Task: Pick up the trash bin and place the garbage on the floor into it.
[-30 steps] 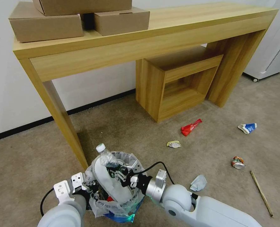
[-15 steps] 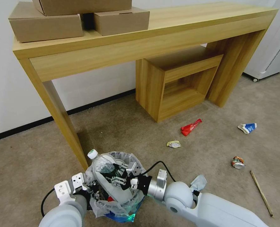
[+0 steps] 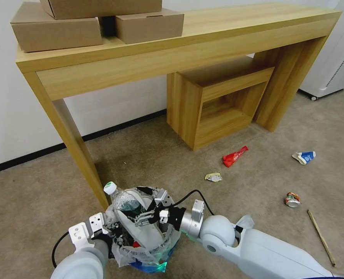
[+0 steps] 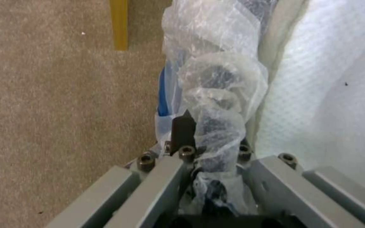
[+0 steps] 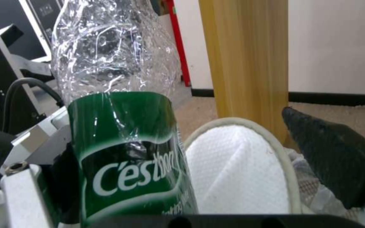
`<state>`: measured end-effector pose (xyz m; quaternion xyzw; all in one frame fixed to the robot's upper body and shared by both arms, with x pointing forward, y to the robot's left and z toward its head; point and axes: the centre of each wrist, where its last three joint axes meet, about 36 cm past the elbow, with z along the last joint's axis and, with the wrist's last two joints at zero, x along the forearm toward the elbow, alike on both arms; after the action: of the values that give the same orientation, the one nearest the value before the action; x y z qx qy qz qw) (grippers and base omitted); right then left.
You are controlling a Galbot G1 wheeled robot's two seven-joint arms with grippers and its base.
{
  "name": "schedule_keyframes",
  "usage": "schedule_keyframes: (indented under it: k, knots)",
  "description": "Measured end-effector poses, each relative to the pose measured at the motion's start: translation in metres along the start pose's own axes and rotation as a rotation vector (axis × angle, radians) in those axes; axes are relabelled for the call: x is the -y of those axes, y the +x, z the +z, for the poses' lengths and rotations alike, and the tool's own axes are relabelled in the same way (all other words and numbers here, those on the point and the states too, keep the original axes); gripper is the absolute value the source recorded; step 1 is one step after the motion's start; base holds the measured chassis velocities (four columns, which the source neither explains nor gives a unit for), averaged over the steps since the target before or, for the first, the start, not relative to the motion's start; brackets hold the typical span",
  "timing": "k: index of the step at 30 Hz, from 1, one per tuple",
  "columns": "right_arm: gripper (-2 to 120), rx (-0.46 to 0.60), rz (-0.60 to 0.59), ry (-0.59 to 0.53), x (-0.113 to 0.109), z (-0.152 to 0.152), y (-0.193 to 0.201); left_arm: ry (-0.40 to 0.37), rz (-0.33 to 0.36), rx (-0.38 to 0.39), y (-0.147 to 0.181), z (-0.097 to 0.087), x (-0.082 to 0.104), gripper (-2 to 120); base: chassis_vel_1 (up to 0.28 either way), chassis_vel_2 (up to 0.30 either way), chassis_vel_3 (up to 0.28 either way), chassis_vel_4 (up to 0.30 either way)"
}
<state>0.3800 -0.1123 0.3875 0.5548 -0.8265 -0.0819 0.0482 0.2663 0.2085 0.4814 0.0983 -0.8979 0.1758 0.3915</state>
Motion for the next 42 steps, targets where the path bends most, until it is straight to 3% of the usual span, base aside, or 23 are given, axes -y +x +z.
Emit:
schedule_keyframes:
  k: [11, 30, 37, 42]
  knots:
    - [100, 0.017, -0.002, -0.002, 0.007, -0.008, 0.005, -0.003, -0.003, 0.008, -0.001, -0.005, -0.002, 0, 0.000, 0.000, 0.000, 0.000]
    - [100, -0.054, 0.063, -0.042, 0.018, -0.026, 0.037, 0.001, -0.002, 0.009, 0.001, -0.007, -0.002, 0, 0.000, 0.000, 0.000, 0.000]
    - [100, -0.077, 0.061, 0.150, 0.038, -0.037, 0.038, -0.002, -0.004, 0.007, 0.001, -0.004, -0.001, 0, 0.000, 0.000, 0.000, 0.000]
    - [100, -0.130, 0.128, 0.184, 0.035, -0.039, 0.041, -0.004, -0.005, 0.006, 0.001, -0.003, 0.001, 0, 0.000, 0.000, 0.000, 0.000]
